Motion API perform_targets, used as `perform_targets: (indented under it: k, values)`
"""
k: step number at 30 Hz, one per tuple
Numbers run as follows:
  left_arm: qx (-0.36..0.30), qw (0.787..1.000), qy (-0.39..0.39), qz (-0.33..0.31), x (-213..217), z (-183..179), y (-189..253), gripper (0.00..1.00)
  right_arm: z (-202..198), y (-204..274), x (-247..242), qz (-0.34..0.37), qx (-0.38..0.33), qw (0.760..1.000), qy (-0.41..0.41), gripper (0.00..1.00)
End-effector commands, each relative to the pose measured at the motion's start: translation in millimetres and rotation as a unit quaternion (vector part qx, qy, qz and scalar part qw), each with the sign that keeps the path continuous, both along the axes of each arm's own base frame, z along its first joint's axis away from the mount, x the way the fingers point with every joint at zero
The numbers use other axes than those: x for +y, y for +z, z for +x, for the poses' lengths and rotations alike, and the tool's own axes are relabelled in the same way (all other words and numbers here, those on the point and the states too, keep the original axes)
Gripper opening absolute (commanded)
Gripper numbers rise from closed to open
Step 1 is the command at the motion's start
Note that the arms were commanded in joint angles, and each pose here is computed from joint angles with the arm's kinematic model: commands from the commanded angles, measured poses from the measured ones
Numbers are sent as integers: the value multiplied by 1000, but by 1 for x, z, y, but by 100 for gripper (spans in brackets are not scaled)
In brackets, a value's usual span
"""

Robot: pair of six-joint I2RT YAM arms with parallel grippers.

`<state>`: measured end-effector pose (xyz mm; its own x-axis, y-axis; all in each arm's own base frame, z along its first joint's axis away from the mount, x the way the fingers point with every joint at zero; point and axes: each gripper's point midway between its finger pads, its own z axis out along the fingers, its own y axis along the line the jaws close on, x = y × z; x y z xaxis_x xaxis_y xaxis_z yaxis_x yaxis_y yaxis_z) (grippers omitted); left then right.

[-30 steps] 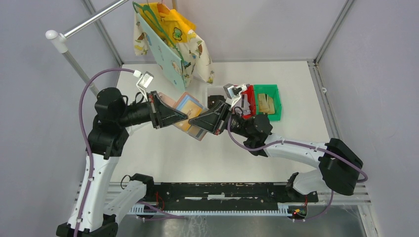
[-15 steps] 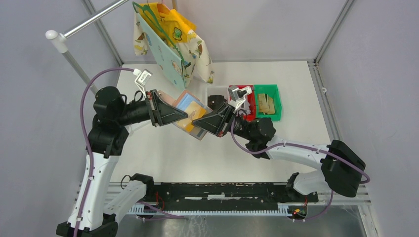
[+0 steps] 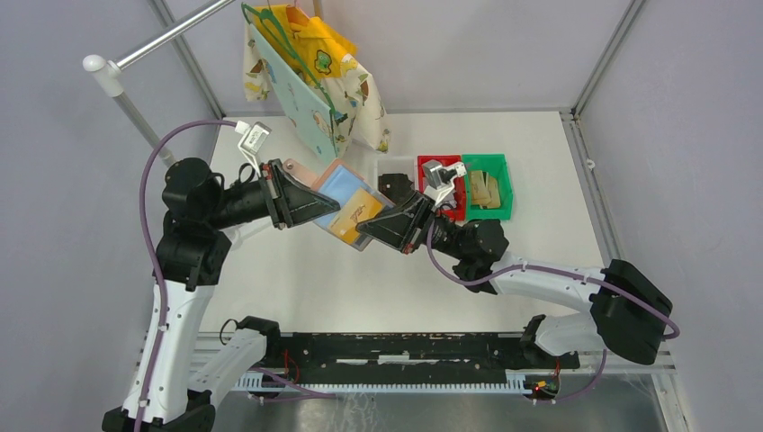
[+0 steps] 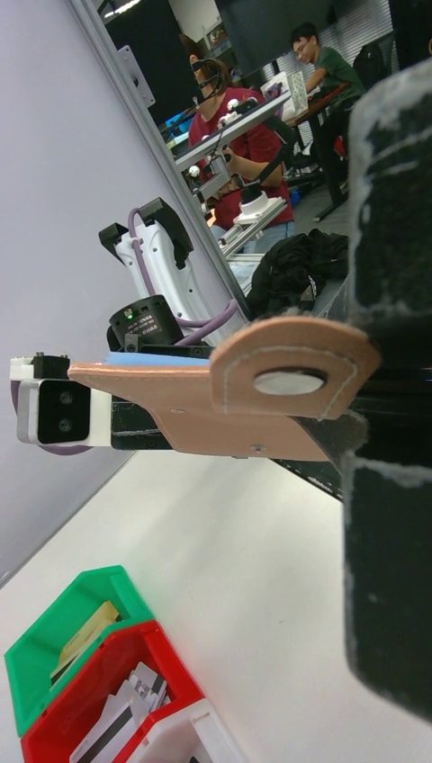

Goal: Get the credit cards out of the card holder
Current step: Remove the credit card from the card holder.

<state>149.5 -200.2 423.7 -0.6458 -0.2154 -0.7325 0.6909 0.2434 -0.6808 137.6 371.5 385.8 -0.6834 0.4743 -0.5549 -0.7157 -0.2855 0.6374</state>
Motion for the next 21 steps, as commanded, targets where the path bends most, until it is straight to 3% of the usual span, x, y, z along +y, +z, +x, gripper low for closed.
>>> perform_targets:
  k: [1, 7, 10, 12, 18, 21]
  values:
    - [-62, 998, -7, -17, 2, -12, 31, 2, -6, 11, -9, 18, -22, 1000, -3, 0]
    - [-63, 998, 14, -6, 4, -4, 23, 2, -11, 29, 0, 34, -31, 999, 13, 2]
    - [-60, 998, 27, 7, 6, 0, 14, 2, -13, 37, 6, 41, -32, 998, 22, 16]
    - [-62, 998, 29, 11, 6, 1, 12, 2, -15, 40, 8, 48, -30, 998, 27, 19]
    - [-73, 997, 28, 13, 6, -1, 16, 2, -13, 38, 8, 52, -21, 998, 29, 15]
    - [-79, 996, 29, 15, 7, -2, 18, 2, -13, 33, 6, 47, -15, 998, 26, 5]
